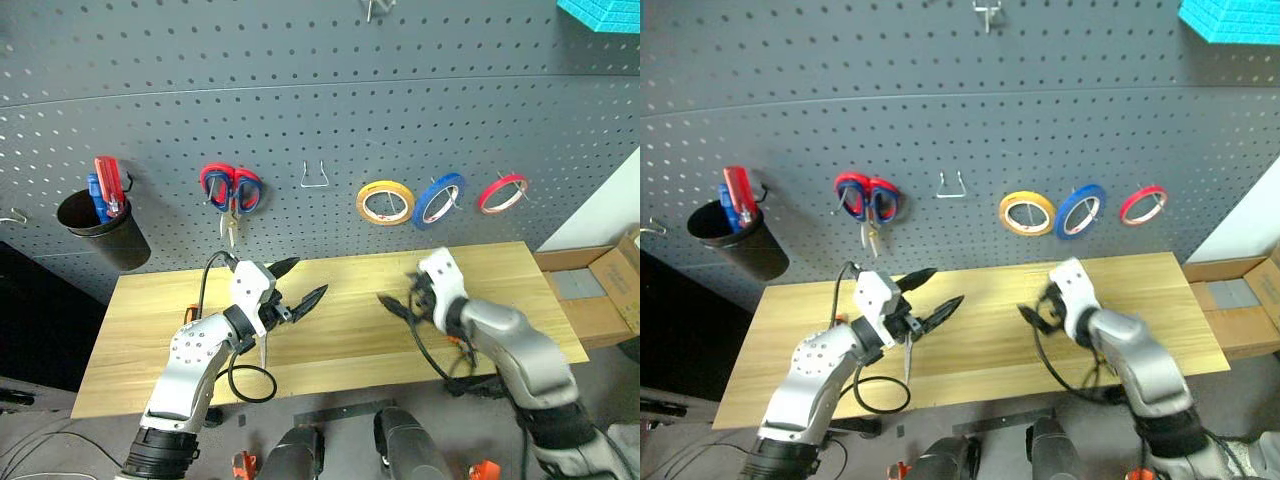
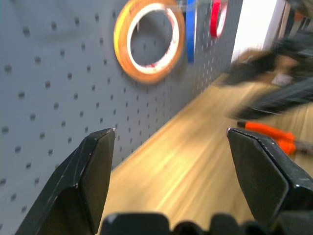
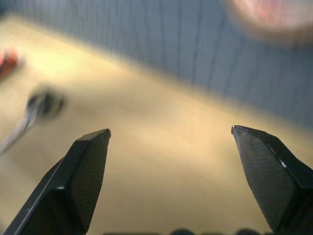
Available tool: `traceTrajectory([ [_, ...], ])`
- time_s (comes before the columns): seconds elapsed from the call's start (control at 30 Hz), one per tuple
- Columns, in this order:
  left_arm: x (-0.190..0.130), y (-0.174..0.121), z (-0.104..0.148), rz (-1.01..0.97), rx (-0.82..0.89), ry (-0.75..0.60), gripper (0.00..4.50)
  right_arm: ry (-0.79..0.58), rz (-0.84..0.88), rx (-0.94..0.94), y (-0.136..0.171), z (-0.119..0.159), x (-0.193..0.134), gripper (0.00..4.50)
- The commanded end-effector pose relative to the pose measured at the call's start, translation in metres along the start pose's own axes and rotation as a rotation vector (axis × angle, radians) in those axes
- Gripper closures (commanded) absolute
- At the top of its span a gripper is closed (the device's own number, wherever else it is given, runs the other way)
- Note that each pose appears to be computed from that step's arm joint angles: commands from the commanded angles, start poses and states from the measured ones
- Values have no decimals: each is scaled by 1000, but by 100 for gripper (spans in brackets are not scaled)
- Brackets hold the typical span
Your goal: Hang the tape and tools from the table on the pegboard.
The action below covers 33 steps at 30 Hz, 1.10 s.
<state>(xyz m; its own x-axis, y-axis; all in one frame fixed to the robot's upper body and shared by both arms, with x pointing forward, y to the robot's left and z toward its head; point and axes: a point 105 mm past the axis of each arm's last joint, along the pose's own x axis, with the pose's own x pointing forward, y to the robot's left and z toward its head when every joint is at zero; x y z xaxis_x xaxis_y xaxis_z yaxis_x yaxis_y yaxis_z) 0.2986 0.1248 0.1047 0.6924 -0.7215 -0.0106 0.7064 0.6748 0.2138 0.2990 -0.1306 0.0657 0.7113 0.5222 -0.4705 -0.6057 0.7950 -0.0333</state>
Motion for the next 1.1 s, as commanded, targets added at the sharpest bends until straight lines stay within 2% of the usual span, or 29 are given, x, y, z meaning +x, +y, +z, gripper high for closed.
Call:
traceTrajectory([
  [0.03, -1, -16, -12, -88, 53, 54, 59, 99, -136, 108, -26, -21, -16, 34],
  [0.17, -3, -34, -21, -160, 27, 85, 59, 284, -378, 246, -62, -51, -18, 34],
  [0.23, -6, -42, -24, -190, 26, 99, 59, 324, -426, 296, -68, -57, -18, 34],
  [0.43, -11, -51, -21, -216, -4, 103, 59, 389, -429, 308, -70, -67, -13, 34],
  [1.0, -20, -52, -7, -205, -45, 91, 59, 409, -394, 269, -75, -73, 8, 34],
  [1.1, -23, -53, -7, -215, -52, 90, 59, 406, -399, 247, -76, -73, 8, 98],
])
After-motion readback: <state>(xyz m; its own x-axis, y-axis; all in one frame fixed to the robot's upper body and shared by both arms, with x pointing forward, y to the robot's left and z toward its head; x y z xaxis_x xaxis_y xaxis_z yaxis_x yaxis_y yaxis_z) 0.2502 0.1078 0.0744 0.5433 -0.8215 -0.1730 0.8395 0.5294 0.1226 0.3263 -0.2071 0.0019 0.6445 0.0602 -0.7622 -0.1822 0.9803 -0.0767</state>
